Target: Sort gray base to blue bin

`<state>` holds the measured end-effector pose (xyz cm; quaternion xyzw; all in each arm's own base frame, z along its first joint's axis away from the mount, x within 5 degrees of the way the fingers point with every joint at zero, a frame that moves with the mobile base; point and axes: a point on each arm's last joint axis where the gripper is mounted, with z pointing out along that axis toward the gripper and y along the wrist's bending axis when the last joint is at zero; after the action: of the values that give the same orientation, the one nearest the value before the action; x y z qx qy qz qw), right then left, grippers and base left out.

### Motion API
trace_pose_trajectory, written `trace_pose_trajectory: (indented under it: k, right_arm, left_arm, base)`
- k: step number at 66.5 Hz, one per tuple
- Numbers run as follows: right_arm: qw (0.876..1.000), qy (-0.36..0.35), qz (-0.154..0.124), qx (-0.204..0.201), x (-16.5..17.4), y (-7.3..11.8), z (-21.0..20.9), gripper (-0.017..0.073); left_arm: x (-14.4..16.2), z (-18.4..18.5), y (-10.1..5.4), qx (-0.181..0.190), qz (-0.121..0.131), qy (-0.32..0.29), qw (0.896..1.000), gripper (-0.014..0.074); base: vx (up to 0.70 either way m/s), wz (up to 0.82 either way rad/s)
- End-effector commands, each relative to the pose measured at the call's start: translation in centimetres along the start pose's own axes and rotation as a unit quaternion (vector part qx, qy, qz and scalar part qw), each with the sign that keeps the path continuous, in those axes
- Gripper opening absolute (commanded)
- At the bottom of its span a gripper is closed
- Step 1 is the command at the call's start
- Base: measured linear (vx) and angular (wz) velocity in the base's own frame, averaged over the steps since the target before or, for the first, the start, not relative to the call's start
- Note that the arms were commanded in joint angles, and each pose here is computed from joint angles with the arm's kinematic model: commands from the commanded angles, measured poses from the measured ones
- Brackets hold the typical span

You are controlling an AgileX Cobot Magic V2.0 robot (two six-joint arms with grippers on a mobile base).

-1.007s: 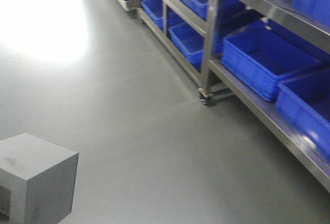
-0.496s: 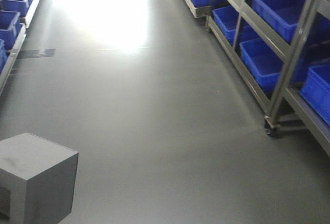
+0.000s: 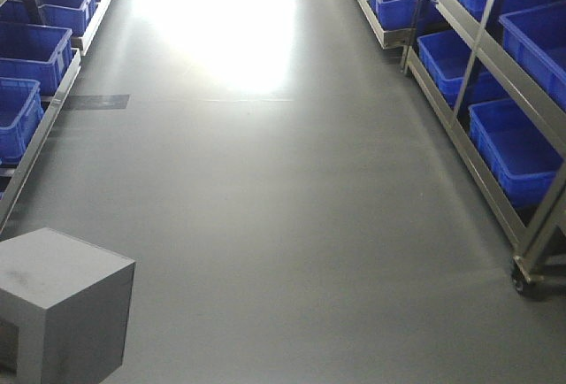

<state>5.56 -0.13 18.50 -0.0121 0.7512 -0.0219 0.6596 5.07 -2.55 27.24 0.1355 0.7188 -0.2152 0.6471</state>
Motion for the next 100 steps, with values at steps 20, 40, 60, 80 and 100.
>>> trace_pose_trajectory:
  k: [20, 40, 60, 80, 100]
  right_arm:
    - [0.999, -0.040, -0.008, 0.000, -0.56, 0.01, -0.04, -0.0005]
    - [0.999, -0.040, -0.008, 0.000, -0.56, 0.01, -0.04, -0.0005]
    - [0.999, -0.040, -0.008, 0.000, -0.56, 0.01, -0.04, -0.0005]
    - [0.999, -0.040, -0.008, 0.000, -0.58, 0.01, -0.04, -0.0005]
    - [0.999, -0.041, -0.008, 0.000, -0.59, 0.01, -0.04, -0.0005]
  left_arm:
    - [-1.86, -0.29, -0.50, 0.024, -0.004, -0.063, 0.998, -0.0007]
    - [-1.86, -0.29, -0.50, 0.024, -0.004, -0.063, 0.998, -0.0007]
    - [-1.86, -0.29, -0.50, 0.024, -0.004, -0.063, 0.998, -0.0007]
    - [-1.86, -0.29, -0.50, 0.024, -0.004, -0.063, 0.998, -0.0007]
    - [-1.86, -0.29, -0.50, 0.024, -0.004, -0.063, 0.998, -0.0007]
  base:
    - [0.46, 0.06]
    - [0.48, 0.04]
    - [0.50, 0.05]
    - [0.49, 0.04]
    - [0.48, -0.02]
